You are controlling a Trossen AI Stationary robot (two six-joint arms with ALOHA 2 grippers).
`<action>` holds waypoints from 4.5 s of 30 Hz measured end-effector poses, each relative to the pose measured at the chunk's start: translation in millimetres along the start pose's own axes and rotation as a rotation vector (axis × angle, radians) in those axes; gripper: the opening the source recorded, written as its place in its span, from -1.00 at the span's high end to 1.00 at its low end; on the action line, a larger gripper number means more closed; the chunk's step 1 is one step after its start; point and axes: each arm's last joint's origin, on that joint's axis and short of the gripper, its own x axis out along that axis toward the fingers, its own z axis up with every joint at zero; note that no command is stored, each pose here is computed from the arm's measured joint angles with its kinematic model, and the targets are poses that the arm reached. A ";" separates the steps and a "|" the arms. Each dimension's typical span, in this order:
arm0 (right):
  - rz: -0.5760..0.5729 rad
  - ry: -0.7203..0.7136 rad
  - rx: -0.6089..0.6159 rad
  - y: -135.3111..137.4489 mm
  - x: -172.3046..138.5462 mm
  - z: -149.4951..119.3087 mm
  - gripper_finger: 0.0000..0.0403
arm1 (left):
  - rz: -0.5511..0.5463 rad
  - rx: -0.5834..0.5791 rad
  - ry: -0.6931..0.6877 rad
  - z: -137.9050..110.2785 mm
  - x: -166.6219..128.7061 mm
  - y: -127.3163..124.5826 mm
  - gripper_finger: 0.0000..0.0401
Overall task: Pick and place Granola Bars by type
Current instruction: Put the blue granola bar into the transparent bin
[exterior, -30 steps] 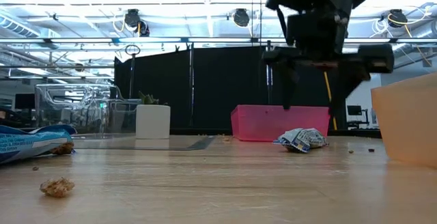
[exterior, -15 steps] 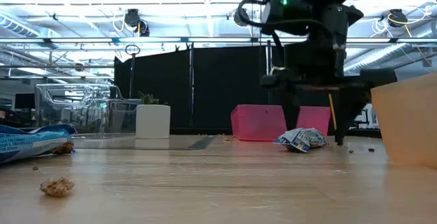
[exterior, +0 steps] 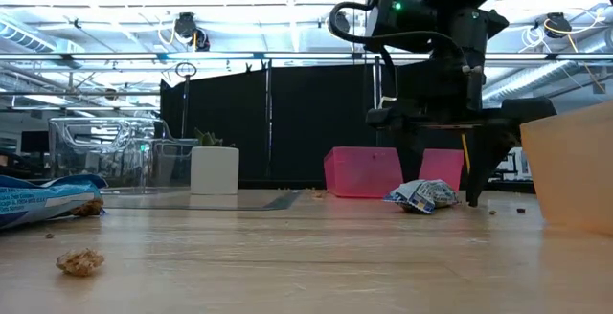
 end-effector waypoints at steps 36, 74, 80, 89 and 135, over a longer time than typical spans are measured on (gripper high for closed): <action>-0.003 0.001 0.022 -0.2 -0.8 0.3 1.00 | 0.001 0.008 0.000 0.0 0.0 0.0 0.13; -0.505 -0.790 0.608 -27.9 -199.1 79.5 1.00 | 0.130 0.454 -0.256 28.7 2.6 5.3 0.13; -0.543 -0.934 0.599 -31.7 -210.6 86.6 1.00 | 0.140 0.490 -0.305 35.6 2.6 6.4 0.04; -0.567 -1.113 0.569 -34.6 -225.5 93.9 1.00 | 0.179 0.495 -0.320 36.5 15.5 8.4 -0.33; -0.599 -1.173 0.604 -38.4 -211.2 110.5 0.99 | 0.054 0.412 -0.427 57.3 49.2 22.7 0.81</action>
